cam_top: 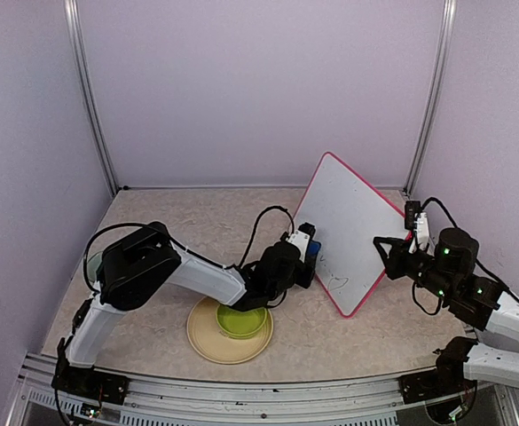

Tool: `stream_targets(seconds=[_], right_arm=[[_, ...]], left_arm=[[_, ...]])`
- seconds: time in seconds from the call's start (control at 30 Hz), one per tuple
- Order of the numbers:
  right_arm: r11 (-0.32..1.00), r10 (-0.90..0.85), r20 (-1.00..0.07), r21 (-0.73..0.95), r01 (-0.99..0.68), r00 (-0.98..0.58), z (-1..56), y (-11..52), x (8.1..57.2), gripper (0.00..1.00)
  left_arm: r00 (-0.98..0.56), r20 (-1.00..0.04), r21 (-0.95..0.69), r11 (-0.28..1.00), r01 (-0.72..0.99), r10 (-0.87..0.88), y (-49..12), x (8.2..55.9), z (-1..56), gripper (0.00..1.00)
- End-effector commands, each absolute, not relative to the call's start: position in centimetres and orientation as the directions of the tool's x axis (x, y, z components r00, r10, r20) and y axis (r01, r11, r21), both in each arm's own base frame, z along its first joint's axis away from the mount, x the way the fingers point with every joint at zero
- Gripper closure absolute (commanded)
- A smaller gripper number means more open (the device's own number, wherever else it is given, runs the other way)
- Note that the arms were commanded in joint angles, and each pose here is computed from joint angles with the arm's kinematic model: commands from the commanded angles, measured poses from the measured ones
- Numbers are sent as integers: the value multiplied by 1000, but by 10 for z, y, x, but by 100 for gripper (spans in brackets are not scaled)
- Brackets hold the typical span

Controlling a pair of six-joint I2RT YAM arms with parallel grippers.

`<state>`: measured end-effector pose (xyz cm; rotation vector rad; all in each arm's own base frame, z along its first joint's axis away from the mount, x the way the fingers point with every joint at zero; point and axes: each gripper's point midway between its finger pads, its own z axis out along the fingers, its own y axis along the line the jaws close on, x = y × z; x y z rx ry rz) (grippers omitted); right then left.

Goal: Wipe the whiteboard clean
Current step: Erase the center of the whiteboard.

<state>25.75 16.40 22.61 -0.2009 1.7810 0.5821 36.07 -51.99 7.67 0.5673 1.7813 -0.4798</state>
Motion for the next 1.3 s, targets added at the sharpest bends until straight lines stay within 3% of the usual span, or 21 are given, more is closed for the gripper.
stream_targets(seconds=[0.0, 0.3, 0.57, 0.8, 1.0, 1.27], right_arm=[[726, 267, -931, 364, -584, -248, 268, 190, 240, 100], [726, 269, -931, 364, -584, -245, 269, 189, 239, 100], [729, 268, -931, 364, -580, -247, 267, 188, 239, 100], [726, 268, -931, 365, -582, -250, 266, 190, 241, 100], [725, 266, -930, 367, -583, -254, 265, 192, 242, 100], [727, 269, -930, 368, -579, -252, 266, 190, 241, 100]], left_arm=[[-165, -976, -26, 674, 738, 143, -559, 311, 105, 100], [-108, -978, 40, 667, 744, 179, -566, 294, 106, 100], [-282, -955, -87, 831, 550, 87, -507, 373, 91, 100], [-356, -929, -84, 885, 458, 96, -474, 424, 72, 100], [-354, -929, -98, 847, 522, 111, -488, 418, 67, 100], [-299, -942, -71, 779, 623, 154, -515, 375, 68, 100]])
